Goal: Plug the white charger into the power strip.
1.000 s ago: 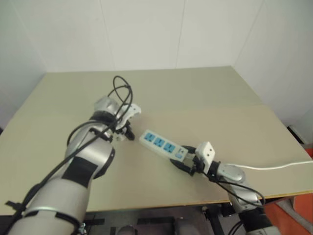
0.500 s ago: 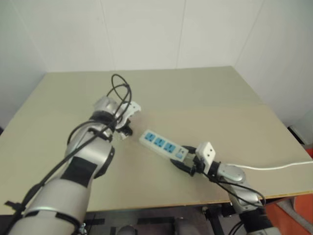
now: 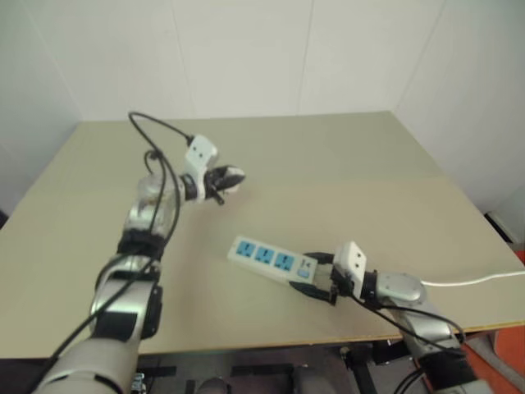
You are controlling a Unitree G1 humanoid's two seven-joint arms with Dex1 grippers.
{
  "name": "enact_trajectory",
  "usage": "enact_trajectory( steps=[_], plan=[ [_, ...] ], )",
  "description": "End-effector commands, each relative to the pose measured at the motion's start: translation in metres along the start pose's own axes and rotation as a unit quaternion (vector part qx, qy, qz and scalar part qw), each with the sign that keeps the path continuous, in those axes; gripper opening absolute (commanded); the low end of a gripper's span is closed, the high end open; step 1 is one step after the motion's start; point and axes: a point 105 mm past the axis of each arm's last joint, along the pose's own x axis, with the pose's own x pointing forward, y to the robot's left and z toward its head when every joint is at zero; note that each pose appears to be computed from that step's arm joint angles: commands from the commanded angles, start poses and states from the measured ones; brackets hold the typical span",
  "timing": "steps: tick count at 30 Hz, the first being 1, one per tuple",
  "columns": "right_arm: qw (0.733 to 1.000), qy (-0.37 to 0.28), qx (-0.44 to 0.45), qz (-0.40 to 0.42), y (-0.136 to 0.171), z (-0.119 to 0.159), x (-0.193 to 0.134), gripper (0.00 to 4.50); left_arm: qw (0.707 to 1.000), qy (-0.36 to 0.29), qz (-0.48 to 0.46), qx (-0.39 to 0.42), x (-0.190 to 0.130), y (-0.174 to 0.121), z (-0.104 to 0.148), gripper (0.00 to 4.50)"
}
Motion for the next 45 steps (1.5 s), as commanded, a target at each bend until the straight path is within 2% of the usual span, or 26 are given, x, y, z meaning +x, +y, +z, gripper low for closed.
enact_trajectory(
  steps=[1, 4, 7, 13, 17, 29, 38, 45],
  plan=[
    [0.998, -0.016, -0.008, 0.053, -0.003, 0.011, 0.007, 3.44, 0.986, -0.138, -0.093, 0.009, -0.010, -0.028, 0.043, 1.02],
    [0.995, -0.007, -0.013, 0.094, -0.005, 0.007, 0.013, 3.44, 0.985, -0.123, -0.114, -0.042, -0.007, -0.033, 0.034, 1.02],
    [0.992, 0.001, -0.010, 0.126, -0.005, 0.002, 0.017, 3.44, 0.969, -0.165, -0.168, -0.074, -0.014, -0.047, 0.037, 1.02],
    [0.990, 0.006, -0.013, 0.139, -0.009, -0.007, 0.027, 3.44, 0.955, -0.170, -0.210, -0.119, -0.016, -0.061, 0.023, 1.02],
    [0.990, -0.005, -0.014, 0.138, -0.007, -0.006, 0.034, 3.44, 0.943, -0.184, -0.245, -0.126, -0.014, -0.074, 0.015, 1.02],
    [0.990, -0.016, -0.020, 0.140, 0.006, -0.005, 0.044, 3.44, 0.930, -0.157, -0.312, -0.116, -0.002, -0.098, -0.015, 1.02],
    [0.990, -0.014, -0.025, 0.138, 0.007, -0.005, 0.047, 3.44, 0.937, -0.092, -0.325, -0.092, -0.012, -0.109, -0.051, 1.02],
    [0.990, -0.016, -0.029, 0.139, 0.009, -0.005, 0.051, 3.44, 0.939, -0.082, -0.320, -0.095, -0.013, -0.108, -0.061, 1.02]
  ],
)
